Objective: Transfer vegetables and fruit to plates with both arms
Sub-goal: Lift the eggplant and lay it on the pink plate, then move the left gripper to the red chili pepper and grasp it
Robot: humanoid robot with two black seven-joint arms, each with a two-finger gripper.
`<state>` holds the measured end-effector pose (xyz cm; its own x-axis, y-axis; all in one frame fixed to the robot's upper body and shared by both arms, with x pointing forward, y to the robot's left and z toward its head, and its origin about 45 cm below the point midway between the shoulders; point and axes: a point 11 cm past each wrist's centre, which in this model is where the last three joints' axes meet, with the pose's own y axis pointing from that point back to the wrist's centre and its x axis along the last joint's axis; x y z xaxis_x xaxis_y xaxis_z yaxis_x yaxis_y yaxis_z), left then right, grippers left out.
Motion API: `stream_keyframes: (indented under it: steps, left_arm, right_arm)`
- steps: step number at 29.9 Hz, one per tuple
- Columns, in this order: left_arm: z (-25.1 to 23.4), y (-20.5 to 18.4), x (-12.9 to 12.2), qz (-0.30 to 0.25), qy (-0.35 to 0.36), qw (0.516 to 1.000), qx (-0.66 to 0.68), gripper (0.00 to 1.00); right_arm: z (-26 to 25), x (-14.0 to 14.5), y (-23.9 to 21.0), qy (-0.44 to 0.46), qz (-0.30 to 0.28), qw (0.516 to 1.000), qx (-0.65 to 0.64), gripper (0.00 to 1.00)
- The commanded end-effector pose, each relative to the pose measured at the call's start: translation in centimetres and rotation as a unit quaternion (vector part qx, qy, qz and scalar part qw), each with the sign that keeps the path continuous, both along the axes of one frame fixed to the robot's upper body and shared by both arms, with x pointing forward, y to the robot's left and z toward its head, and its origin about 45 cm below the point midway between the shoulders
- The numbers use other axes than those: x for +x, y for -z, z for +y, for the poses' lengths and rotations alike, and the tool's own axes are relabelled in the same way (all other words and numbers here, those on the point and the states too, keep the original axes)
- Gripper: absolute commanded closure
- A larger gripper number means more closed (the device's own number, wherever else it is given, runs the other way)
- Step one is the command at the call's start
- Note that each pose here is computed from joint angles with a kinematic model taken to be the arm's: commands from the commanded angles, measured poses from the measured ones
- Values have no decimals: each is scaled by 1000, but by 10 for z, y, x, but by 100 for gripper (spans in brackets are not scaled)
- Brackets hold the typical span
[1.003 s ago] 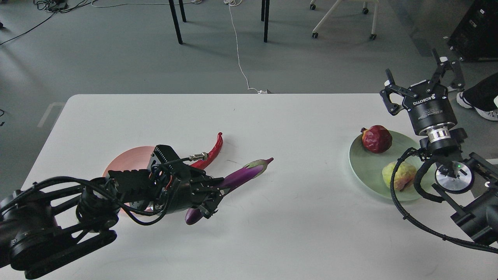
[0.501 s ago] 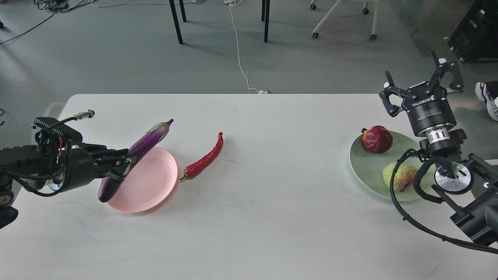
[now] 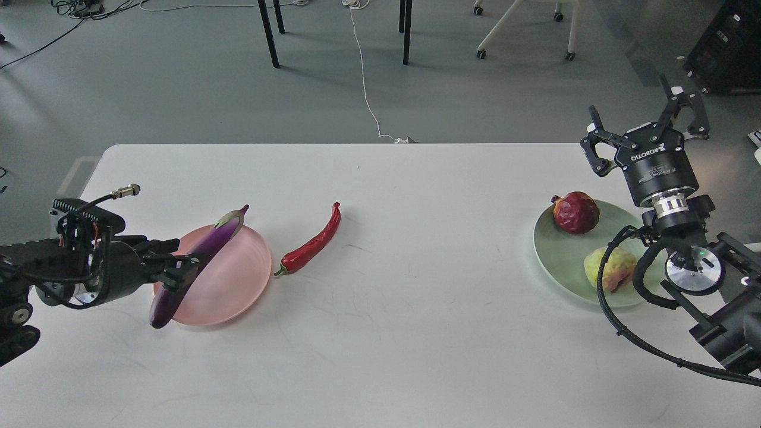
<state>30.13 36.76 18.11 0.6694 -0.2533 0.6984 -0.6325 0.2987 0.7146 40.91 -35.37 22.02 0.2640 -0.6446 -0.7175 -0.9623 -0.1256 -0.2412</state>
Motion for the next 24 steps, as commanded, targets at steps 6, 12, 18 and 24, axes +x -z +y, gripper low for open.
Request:
stream_keyframes:
  steps: [6,12,18,24]
  left_arm:
    - [-49,-33,40,-64,41,996,-36,25]
    - [-111,-35,70,-104,58,992,-44,25]
    - [-147,4,71,-93,98,991,-14,27]
    - [-167,26,58,-68,122,990,-11,30]
  right_arm:
    - [0,-1,2,1,2,1000,1,1]
    - [-5,-3,2,4,3,1000,-2,1]
    - [-10,-3,0,9,2,1000,-6,1]
    - [-12,-4,2,10,5,1000,-8,1]
